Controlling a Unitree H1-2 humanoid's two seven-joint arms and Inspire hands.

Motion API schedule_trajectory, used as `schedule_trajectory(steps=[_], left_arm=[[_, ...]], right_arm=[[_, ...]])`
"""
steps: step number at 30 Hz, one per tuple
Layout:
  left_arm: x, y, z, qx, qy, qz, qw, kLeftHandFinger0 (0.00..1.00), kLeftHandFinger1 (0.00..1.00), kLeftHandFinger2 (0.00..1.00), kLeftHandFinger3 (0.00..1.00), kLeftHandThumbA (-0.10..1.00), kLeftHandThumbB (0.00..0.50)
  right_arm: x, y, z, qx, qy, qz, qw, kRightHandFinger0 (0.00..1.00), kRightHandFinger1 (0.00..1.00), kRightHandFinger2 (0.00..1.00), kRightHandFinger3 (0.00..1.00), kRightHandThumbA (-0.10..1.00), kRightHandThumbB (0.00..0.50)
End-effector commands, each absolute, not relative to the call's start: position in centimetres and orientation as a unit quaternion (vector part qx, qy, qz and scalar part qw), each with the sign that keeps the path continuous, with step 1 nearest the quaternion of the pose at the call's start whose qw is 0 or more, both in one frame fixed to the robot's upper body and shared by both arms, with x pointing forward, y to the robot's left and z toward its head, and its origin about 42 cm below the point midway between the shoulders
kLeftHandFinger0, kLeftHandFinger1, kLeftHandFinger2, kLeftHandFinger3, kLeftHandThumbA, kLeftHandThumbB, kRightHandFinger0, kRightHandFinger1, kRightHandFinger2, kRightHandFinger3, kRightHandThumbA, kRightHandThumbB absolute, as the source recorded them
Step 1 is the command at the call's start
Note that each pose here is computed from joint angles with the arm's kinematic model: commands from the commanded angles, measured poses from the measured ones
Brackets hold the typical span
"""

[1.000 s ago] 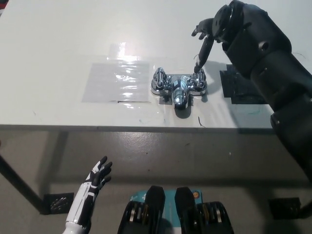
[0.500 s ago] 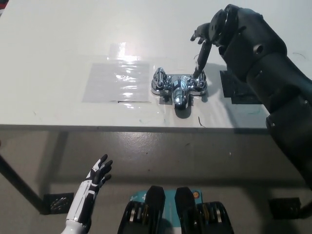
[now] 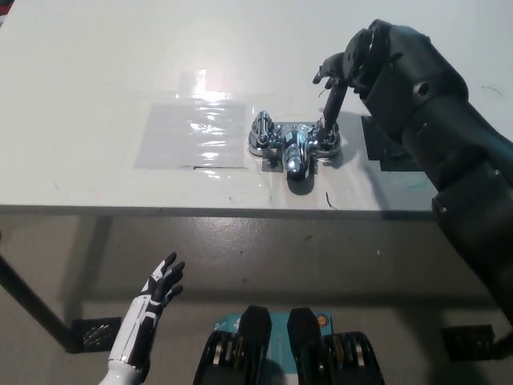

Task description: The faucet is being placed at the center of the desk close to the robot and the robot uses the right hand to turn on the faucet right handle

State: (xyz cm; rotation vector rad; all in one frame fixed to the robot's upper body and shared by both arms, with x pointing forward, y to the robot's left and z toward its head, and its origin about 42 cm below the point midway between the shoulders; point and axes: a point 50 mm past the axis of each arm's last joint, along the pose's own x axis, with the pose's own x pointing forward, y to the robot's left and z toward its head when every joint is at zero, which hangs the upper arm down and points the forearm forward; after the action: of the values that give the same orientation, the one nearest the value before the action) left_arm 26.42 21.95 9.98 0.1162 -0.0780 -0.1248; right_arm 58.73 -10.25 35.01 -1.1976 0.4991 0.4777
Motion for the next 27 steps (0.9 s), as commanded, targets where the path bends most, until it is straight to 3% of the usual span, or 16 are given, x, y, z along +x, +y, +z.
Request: schedule_trajectory(steps=[1, 5, 8, 13, 16, 21, 23, 24, 27], left_arm=[[26.8, 22.2, 11.2, 0.062, -0.071, -0.061, 0.994, 1.0, 1.0, 1.0, 1.0, 1.0, 0.122], [26.9, 22.1, 11.3, 0.062, -0.074, -0.063, 0.993, 1.0, 1.0, 1.0, 1.0, 1.0, 0.117], [27.0, 22.2, 11.5, 0.061, -0.074, -0.065, 0.993, 1.0, 1.0, 1.0, 1.0, 1.0, 0.119], [27.2, 22.2, 11.5, 0.06, -0.078, -0.067, 0.993, 1.0, 1.0, 1.0, 1.0, 1.0, 0.157], [27.3, 22.3, 11.5, 0.06, -0.082, -0.065, 0.993, 1.0, 1.0, 1.0, 1.0, 1.0, 0.128], [27.2, 22.3, 11.5, 0.061, -0.079, -0.066, 0.993, 1.0, 1.0, 1.0, 1.0, 1.0, 0.16], [27.3, 22.3, 11.5, 0.059, -0.082, -0.066, 0.993, 1.0, 1.0, 1.0, 1.0, 1.0, 0.158], [27.3, 22.3, 11.6, 0.062, -0.081, -0.065, 0.993, 1.0, 1.0, 1.0, 1.0, 1.0, 0.152], [27.3, 22.3, 11.6, 0.067, -0.08, -0.064, 0.993, 1.0, 1.0, 1.0, 1.0, 1.0, 0.159]], right_arm=[[59.0, -9.3, 38.1, -0.541, 0.191, 0.21, 0.792, 1.0, 1.0, 1.0, 1.0, 0.9, 0.286], [59.1, -9.7, 37.7, -0.54, 0.186, 0.214, 0.792, 1.0, 1.0, 1.0, 1.0, 0.9, 0.249], [59.0, -9.7, 37.7, -0.548, 0.193, 0.231, 0.78, 1.0, 1.0, 1.0, 1.0, 1.0, 0.214], [59.1, -9.9, 37.6, -0.592, 0.2, 0.213, 0.751, 1.0, 1.0, 1.0, 1.0, 1.0, 0.26], [59.1, -10.1, 37.4, -0.62, 0.203, 0.189, 0.734, 1.0, 1.0, 1.0, 1.0, 1.0, 0.269], [59.2, -10.7, 37.3, -0.628, 0.217, 0.2, 0.72, 1.0, 1.0, 1.0, 1.0, 1.0, 0.25], [59.2, -11.0, 37.1, -0.647, 0.211, 0.189, 0.708, 1.0, 1.0, 1.0, 1.0, 1.0, 0.277], [59.3, -11.3, 36.8, -0.652, 0.203, 0.166, 0.711, 1.0, 1.0, 1.0, 1.0, 1.0, 0.319], [59.4, -11.9, 36.2, -0.659, 0.194, 0.147, 0.712, 1.0, 1.0, 1.0, 1.0, 1.0, 0.329]])
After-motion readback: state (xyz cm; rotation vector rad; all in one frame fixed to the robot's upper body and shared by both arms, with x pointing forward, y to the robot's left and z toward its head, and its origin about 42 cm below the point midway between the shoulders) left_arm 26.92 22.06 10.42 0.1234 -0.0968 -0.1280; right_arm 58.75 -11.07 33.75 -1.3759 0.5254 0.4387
